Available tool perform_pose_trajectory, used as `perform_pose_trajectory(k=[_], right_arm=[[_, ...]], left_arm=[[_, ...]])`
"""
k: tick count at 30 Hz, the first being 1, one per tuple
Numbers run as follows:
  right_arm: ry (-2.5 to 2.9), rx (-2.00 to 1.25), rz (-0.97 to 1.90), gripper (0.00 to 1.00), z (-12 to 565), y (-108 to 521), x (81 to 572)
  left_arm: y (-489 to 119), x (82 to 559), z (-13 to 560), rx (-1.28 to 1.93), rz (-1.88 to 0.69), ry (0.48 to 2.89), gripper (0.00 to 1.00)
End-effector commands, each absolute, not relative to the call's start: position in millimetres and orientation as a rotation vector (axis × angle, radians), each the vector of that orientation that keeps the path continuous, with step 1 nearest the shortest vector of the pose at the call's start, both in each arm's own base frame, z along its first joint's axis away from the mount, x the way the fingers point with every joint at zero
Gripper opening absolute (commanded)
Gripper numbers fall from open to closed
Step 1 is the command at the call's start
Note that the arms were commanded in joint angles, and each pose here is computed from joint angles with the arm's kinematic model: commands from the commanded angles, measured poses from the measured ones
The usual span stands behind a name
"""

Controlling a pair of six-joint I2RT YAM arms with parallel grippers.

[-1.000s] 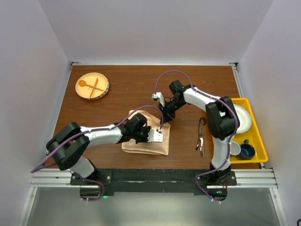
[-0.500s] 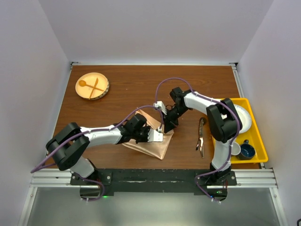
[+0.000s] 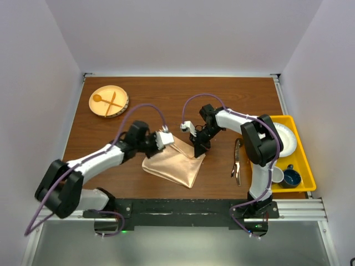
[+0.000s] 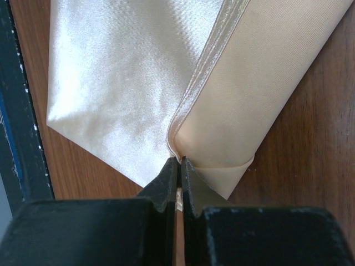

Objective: Fold the napkin into a case and place the utensils inside
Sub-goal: Fold the lower triangle-folded napkin at the center of the board.

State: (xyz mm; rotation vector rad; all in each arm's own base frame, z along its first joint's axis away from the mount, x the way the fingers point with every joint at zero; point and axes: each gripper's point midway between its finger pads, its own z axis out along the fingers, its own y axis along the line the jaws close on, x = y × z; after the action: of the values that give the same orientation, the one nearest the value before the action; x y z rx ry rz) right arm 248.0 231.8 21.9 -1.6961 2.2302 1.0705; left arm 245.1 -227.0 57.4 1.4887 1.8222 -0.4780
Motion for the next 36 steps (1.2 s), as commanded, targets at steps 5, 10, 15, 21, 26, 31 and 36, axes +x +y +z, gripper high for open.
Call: perform_pose_trajectory(k=[5, 10, 15, 21, 26, 31, 36], right_arm=[[2.178, -1.776, 0.932, 0.0, 11, 228, 264], [2.158, -1.797, 0.911, 0.0, 13, 229, 265], [2.152, -1.8, 0.901, 0.0, 15, 229, 266], [2.137, -1.799, 0.899, 0.0, 20, 232, 269], [2.136, -1.801, 0.91, 0.0, 22, 233, 268], [2.135, -1.807, 0.906, 0.0, 24, 232, 269], [2.129, -1.811, 0.904, 0.0, 26, 233, 270]], left_arm=[[-194, 327, 137, 1.103, -0.484, 1.86, 0.42], [-201, 368, 132, 0.94, -0.584, 2.01, 0.48], [-214, 384, 120, 0.808, -0.689, 2.149, 0.53], [-220, 385, 99, 0.701, -0.765, 2.277, 0.51], [-216, 381, 74, 0.674, -0.766, 2.385, 0.49], [-221, 381, 69, 0.632, -0.806, 2.419, 0.46], [-222, 380, 69, 0.616, -0.821, 2.432, 0.3]])
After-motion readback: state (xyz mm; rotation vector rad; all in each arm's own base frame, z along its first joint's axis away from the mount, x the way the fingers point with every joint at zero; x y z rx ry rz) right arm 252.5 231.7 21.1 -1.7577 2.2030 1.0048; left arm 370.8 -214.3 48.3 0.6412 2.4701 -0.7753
